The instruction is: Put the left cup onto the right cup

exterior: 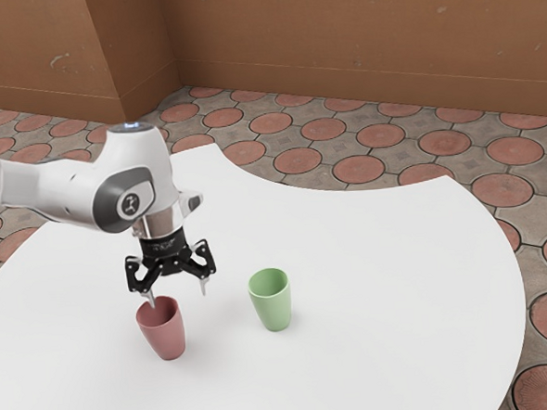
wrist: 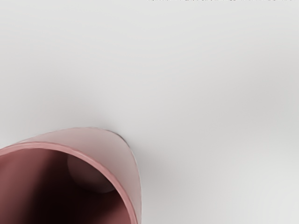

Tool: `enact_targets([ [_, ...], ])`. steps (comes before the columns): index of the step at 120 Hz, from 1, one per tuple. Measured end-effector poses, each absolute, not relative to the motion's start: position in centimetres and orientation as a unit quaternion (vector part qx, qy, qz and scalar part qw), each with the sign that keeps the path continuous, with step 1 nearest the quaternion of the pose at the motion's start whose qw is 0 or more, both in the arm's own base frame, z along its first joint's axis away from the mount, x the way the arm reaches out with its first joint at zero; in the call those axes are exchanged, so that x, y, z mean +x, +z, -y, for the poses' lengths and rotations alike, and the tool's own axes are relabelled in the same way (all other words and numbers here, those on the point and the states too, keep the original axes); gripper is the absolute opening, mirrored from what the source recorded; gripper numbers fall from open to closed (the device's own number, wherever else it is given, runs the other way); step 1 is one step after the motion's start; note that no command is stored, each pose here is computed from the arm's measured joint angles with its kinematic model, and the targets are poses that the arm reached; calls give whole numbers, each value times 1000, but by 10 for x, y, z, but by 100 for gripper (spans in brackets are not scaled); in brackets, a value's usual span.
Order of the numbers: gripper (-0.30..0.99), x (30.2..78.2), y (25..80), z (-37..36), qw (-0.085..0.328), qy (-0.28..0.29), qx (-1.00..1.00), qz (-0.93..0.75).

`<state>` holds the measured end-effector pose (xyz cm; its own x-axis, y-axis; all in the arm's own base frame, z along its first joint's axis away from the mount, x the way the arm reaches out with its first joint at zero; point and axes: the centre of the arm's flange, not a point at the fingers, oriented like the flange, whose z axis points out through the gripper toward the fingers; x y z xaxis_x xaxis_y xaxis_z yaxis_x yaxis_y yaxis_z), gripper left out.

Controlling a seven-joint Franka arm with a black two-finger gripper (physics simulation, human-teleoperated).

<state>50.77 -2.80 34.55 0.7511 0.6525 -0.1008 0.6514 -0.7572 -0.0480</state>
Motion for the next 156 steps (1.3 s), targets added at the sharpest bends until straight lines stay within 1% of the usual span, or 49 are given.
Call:
enact_targets([
  [37, 69, 509, 333, 26, 8, 62, -934, 353],
  [75, 60, 511, 324, 26, 8, 64, -933, 355],
  [131, 57, 513, 314, 25, 7, 68, -930, 360],
  [156, 52, 513, 314, 24, 6, 67, -930, 362],
])
